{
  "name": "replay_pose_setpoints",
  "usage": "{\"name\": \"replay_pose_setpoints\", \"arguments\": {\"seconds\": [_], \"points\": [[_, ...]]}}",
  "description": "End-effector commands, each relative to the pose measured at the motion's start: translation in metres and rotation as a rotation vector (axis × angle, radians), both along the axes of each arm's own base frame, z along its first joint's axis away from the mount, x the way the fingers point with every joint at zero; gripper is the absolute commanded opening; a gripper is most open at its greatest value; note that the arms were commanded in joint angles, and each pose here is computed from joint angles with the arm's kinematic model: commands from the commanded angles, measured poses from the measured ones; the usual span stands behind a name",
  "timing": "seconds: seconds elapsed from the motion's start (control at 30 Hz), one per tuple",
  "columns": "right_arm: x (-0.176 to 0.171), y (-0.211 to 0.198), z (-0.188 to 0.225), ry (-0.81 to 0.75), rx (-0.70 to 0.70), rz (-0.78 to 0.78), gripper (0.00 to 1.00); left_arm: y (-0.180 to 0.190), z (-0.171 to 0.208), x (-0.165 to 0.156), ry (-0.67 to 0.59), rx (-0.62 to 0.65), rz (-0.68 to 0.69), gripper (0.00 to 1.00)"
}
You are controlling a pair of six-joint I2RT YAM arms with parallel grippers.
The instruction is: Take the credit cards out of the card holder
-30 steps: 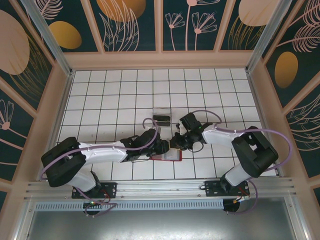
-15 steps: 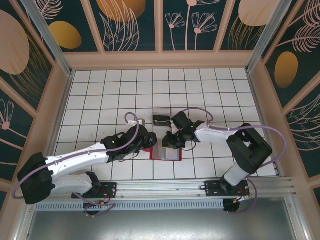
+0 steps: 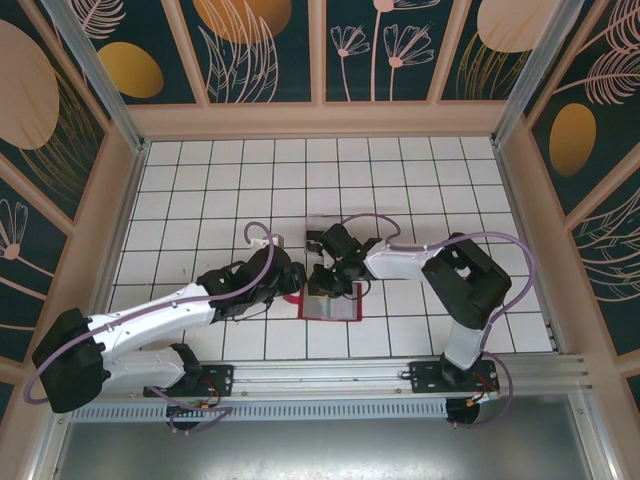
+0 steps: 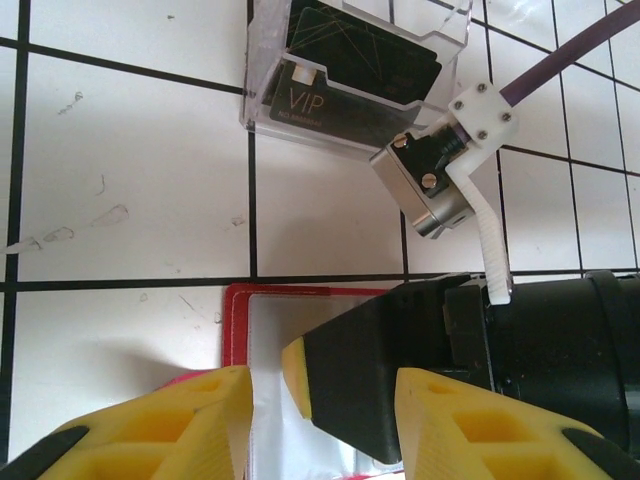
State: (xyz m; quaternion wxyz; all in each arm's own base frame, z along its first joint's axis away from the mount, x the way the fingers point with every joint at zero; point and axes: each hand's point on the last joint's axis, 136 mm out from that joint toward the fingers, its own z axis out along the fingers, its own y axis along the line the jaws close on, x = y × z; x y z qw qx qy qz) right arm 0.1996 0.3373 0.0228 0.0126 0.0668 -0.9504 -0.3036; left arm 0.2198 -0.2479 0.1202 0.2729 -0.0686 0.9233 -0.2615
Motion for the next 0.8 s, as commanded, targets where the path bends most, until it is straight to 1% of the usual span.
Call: {"name": "replay_pose_setpoints", "arguments": {"seconds": [0.0, 0.2, 0.27, 0.4, 0.57, 0.77], "points": [[0.003, 0.005, -0.01, -0.003, -0.031, 0.008, 0.18, 0.002, 0.012, 0.003, -0.023, -0.005, -0.004, 0.42], [0.008, 0.022, -0.012, -0.003, -0.018, 0.063, 0.19, 0.006, 0.014, 0.005, -0.024, -0.018, 0.008, 0.42], [0.011, 0.028, -0.007, -0.017, -0.017, 0.081, 0.18, 0.006, 0.012, 0.003, -0.018, -0.02, 0.006, 0.42], [0.025, 0.03, 0.017, -0.077, -0.007, 0.066, 0.18, 0.003, 0.013, 0.003, -0.009, -0.029, -0.006, 0.4], [0.033, 0.01, 0.037, -0.101, 0.013, -0.01, 0.2, -0.004, 0.02, 0.005, -0.029, -0.048, -0.03, 0.4], [0.034, -0.028, 0.045, -0.11, 0.005, -0.1, 0.21, -0.018, 0.017, 0.008, -0.017, -0.04, -0.082, 0.4]]}}
